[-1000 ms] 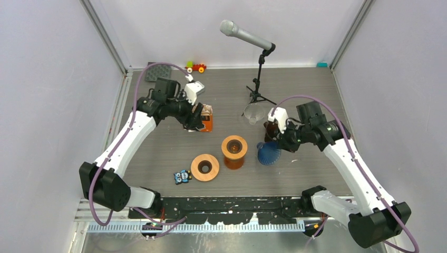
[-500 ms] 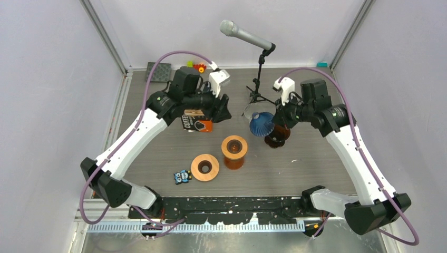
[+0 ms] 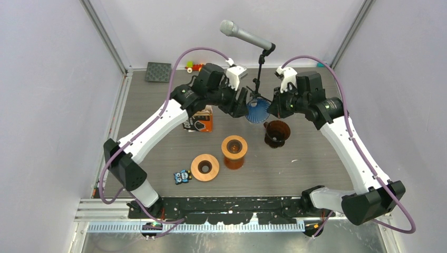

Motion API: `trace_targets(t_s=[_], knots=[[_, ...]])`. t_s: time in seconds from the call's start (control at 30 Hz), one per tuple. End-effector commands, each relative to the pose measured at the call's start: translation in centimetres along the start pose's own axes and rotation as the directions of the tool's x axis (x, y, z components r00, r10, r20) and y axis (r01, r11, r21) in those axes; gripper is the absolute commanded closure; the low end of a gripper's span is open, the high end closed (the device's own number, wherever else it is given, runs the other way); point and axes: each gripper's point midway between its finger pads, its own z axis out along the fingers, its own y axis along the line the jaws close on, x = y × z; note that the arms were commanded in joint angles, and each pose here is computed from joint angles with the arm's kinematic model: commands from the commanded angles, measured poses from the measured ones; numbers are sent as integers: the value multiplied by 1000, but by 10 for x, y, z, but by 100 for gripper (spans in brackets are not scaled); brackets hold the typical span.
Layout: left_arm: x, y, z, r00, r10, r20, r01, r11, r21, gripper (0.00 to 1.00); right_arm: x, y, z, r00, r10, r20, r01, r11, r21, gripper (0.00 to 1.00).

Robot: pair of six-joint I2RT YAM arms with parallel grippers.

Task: Place the coffee filter in the dripper
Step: Place the coffee dripper in the dripper holder.

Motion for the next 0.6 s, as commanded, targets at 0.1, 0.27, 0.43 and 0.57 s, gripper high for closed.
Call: trace_targets(t_s=[0.1, 0.27, 0.43, 0.57], knots=[[-31, -6, 9, 996, -14, 85, 16, 1000, -24, 42, -28, 7, -4, 994, 49, 99, -49, 999, 1, 100], [-27, -2, 17, 997, -32, 68, 34, 999, -34, 54, -25, 10, -3, 993, 62, 97, -61, 998, -8, 99], [-27, -1, 23, 997, -40, 63, 43, 998, -36, 65, -22, 15, 0, 993, 79, 88, -76, 997, -33, 99], [-28, 0, 26, 997, -38, 64, 40, 999, -33, 74, -18, 21, 3, 994, 84, 74, -80, 995, -65, 99]])
